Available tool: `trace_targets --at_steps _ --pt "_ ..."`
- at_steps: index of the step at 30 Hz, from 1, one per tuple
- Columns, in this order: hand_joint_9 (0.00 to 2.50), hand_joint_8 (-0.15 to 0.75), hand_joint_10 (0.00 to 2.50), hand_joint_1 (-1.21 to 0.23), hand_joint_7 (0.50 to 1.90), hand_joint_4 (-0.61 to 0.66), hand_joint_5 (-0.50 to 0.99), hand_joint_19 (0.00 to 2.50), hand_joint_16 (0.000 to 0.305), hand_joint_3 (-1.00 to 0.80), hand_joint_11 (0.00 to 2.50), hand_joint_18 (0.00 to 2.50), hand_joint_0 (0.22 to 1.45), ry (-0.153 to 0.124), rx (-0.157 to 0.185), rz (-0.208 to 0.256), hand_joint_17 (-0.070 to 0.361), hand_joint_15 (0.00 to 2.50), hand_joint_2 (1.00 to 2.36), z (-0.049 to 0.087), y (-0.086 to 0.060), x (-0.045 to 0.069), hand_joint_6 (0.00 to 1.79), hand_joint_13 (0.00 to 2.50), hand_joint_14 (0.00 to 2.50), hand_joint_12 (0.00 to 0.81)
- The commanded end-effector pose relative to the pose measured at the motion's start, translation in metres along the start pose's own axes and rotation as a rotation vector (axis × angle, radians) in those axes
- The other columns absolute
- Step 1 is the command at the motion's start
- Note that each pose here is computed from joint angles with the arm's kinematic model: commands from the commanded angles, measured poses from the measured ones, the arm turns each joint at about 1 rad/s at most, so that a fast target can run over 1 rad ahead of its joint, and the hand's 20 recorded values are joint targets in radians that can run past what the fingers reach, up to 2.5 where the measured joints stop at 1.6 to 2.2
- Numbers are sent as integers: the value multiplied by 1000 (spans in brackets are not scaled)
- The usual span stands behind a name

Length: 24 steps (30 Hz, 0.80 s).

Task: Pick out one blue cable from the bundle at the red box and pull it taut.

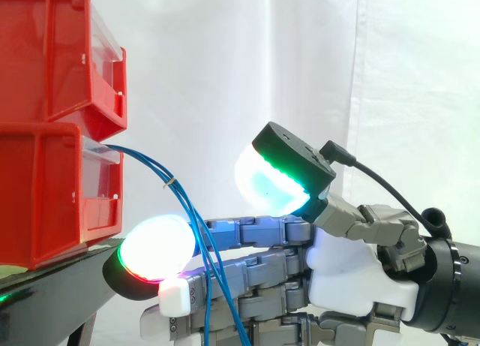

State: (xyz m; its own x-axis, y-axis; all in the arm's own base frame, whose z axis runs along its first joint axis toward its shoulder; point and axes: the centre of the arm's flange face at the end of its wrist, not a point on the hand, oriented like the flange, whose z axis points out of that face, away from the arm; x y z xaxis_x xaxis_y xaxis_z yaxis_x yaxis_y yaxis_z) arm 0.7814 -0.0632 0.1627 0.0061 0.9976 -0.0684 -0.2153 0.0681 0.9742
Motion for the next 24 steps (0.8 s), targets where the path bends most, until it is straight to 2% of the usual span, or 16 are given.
trace_targets --at_steps 1,11,24 --pt "732 232 11 -563 862 193 -148 491 44 -420 304 301 575 6 -2 3 99 287 1007 0 0 1 503 520 12 320" --pt "784 240 12 -549 927 185 -127 500 44 -418 316 322 575 4 -8 10 99 289 1008 2 3 -3 503 542 12 321" --pt "778 238 12 -539 860 203 -138 509 44 -444 312 329 563 -6 0 0 100 299 1006 2 1 -9 503 549 12 326"
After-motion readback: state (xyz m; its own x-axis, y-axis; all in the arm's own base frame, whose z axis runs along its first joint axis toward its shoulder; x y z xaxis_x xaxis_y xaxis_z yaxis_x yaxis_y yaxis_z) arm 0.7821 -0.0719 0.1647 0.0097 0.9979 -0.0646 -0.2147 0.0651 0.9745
